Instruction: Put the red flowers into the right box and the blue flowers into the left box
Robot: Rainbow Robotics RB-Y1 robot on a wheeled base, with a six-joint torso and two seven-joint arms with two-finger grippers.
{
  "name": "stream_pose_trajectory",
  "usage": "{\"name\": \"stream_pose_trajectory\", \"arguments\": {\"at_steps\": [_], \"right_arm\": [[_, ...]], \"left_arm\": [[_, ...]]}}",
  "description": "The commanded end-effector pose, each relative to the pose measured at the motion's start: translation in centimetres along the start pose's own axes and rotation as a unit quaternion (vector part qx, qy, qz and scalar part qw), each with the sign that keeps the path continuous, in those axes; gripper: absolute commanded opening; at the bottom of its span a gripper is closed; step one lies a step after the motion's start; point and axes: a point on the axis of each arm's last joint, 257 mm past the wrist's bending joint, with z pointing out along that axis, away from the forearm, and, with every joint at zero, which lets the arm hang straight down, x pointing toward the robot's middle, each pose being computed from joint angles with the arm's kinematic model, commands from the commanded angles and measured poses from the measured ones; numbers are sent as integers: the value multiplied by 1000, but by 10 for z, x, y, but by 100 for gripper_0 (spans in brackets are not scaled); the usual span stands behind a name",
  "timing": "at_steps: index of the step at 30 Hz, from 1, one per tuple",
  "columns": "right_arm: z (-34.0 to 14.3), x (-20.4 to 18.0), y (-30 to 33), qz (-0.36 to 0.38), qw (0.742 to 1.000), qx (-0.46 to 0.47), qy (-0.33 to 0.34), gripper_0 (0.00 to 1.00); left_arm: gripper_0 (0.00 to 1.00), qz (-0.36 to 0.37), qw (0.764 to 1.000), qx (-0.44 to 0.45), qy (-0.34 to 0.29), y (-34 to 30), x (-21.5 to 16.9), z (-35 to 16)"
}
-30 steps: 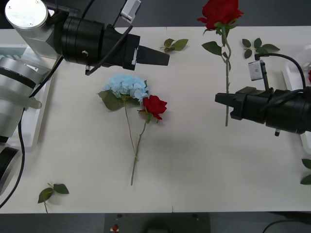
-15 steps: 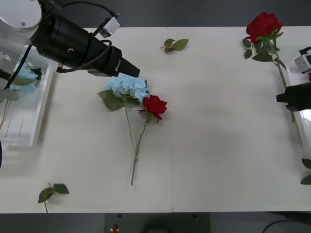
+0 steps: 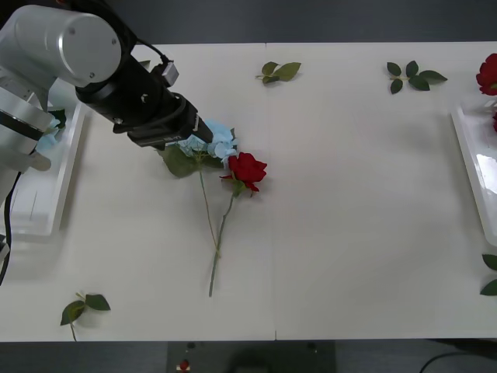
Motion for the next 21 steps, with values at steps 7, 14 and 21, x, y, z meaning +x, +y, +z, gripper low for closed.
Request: {"name": "stream_pose_trajectory", "arguments": {"at_steps": [7, 14, 21], "right_arm": [[-2, 2, -101, 41, 993, 113, -1, 0], [3, 15, -137, 45, 986, 160, 2, 0], [14, 33, -153, 52, 982, 179, 10, 0]], "left_arm": [[100, -21, 995, -93, -23, 14, 8, 34], [100, -26, 992, -119, -11, 20, 16, 58], [100, -28, 990, -135, -5, 21, 21, 78]]}}
